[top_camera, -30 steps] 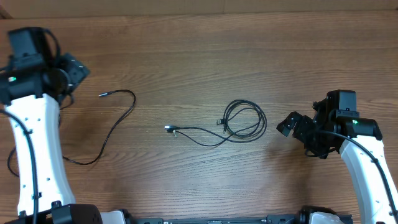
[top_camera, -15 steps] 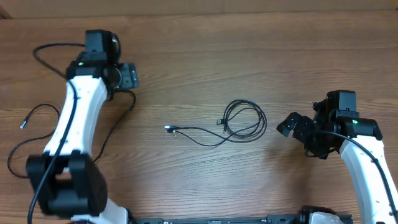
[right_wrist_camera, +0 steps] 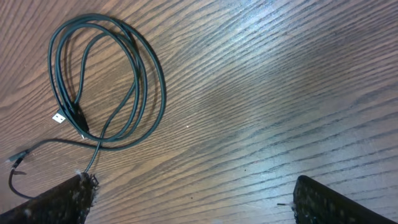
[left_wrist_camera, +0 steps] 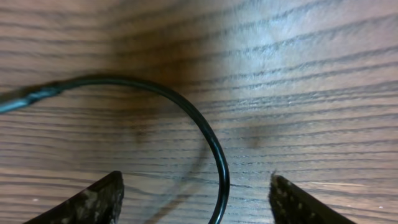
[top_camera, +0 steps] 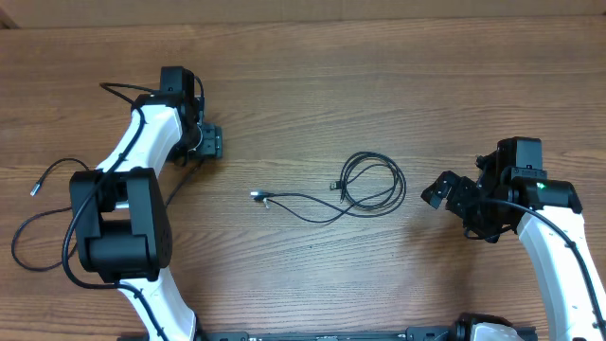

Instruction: Untangle cables

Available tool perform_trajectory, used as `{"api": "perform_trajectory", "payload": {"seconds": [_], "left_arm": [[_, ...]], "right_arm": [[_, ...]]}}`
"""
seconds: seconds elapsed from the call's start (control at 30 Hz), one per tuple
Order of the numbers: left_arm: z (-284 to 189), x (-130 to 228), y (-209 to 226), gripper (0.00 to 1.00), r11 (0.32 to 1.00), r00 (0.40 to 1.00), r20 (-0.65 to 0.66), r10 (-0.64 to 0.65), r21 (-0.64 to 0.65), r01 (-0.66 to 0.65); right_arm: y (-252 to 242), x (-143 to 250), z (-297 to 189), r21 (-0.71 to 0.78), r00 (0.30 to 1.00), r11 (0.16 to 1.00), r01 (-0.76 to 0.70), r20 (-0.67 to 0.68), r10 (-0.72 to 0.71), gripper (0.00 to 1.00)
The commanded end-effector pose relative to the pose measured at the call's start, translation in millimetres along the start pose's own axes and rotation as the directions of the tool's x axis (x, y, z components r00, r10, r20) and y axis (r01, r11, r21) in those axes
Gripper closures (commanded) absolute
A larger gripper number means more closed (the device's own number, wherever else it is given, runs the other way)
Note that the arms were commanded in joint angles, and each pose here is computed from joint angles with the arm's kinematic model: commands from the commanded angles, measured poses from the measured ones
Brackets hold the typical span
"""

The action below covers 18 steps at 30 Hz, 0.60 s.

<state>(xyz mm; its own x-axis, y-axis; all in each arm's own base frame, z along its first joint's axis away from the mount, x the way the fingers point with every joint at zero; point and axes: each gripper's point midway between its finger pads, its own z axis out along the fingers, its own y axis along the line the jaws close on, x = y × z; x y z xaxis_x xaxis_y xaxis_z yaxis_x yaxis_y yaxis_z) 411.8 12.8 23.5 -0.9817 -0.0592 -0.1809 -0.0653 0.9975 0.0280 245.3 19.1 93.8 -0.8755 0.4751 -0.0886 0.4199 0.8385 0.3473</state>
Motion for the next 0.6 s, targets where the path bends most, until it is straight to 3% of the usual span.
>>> {"api": "perform_trajectory", "payload": {"seconds": [0.0, 0.13, 0.23, 0.3, 0.43, 0.57], "left_arm": [[13.6, 10.4, -6.8, 0.30, 0.999, 0.998, -0.052, 0.028, 0.027, -0.027], [15.3, 14.1, -6.6, 0.38, 0.999, 0.997, -0.069, 0.029, 0.026, -0.027], [15.3, 14.4, -6.6, 0.50, 0.999, 0.997, -0.070, 0.029, 0.026, -0.027], [15.2, 15.6, -6.5, 0.60, 0.999, 0.997, -0.075, 0.029, 0.026, -0.027], [15.0, 18.7, -4.9, 0.93, 0.999, 0.996, -0.087, 0.029, 0.017, -0.028], [14.6, 18.7, -2.8, 0.96, 1.000, 0.996, -0.088, 0.008, 0.005, -0.007]], "right_arm": [[4.3, -7.2, -8.5, -0.003, 0.999, 1.000, 0.020, 0.036, -0.020, 0.00], [4.3, -7.1, -8.5, -0.003, 0.999, 1.000, 0.020, 0.035, -0.020, 0.00], [4.2, -7.0, -8.5, -0.002, 0.999, 1.000, 0.020, 0.035, -0.020, 0.00], [4.0, -6.5, -8.5, -0.002, 0.999, 1.000, 0.019, 0.032, -0.019, 0.00], [4.0, -6.4, -8.5, -0.001, 0.999, 1.000, 0.019, 0.032, -0.019, 0.00], [3.9, -6.3, -8.5, -0.001, 0.999, 1.000, 0.019, 0.032, -0.019, 0.00]]}}
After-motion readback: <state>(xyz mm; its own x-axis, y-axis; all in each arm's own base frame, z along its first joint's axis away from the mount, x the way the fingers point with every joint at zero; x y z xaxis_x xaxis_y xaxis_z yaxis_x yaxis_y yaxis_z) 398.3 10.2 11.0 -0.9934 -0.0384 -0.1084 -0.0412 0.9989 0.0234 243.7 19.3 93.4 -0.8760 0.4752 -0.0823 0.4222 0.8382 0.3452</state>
